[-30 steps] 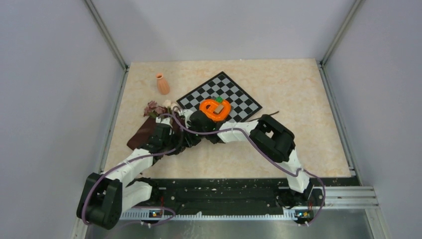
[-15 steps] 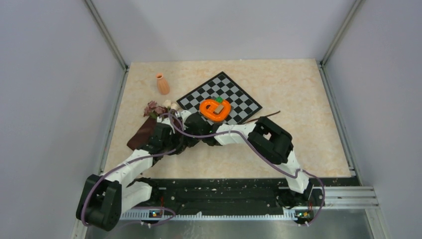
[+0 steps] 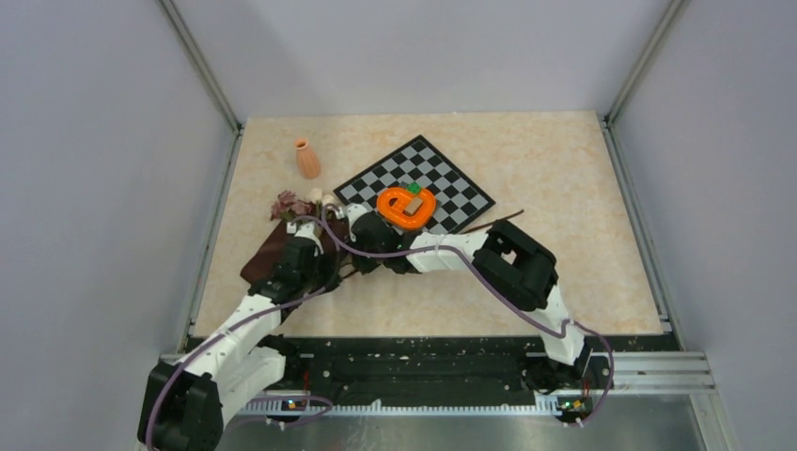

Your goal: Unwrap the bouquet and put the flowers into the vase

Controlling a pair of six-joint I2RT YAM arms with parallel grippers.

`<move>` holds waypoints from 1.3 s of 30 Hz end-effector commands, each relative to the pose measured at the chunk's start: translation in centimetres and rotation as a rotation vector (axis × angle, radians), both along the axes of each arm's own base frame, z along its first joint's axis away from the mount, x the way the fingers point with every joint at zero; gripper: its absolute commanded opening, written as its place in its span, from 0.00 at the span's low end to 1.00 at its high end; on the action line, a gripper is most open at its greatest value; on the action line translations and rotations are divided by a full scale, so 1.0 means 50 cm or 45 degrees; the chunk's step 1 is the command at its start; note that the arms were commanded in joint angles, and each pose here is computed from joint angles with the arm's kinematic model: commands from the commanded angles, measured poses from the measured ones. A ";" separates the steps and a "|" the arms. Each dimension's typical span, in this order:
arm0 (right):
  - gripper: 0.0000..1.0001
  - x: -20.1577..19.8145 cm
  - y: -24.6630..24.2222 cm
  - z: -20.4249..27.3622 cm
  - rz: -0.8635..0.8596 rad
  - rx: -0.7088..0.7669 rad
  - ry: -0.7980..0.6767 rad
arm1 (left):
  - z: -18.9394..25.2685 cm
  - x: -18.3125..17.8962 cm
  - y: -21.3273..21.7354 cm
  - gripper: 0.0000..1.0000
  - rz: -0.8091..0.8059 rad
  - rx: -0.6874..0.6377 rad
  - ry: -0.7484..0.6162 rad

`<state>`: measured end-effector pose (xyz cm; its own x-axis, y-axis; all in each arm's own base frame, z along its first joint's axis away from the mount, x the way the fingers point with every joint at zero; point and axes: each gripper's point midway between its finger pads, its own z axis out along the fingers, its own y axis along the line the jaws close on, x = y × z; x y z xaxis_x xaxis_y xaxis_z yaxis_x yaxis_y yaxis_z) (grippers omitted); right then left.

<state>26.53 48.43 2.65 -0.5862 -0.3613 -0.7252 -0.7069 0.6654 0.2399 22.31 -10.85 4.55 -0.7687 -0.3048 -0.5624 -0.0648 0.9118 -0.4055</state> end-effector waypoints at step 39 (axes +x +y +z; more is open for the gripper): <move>0.00 -0.007 -0.076 0.200 0.110 0.107 0.066 | 0.147 0.019 -0.108 0.81 -0.372 -0.253 -0.239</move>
<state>25.27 43.65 8.21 -0.6085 -0.4338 -0.6645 -0.7454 0.5997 0.2912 22.61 -15.17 10.95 -0.7653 -0.2357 -0.5990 0.1780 0.8168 -0.5488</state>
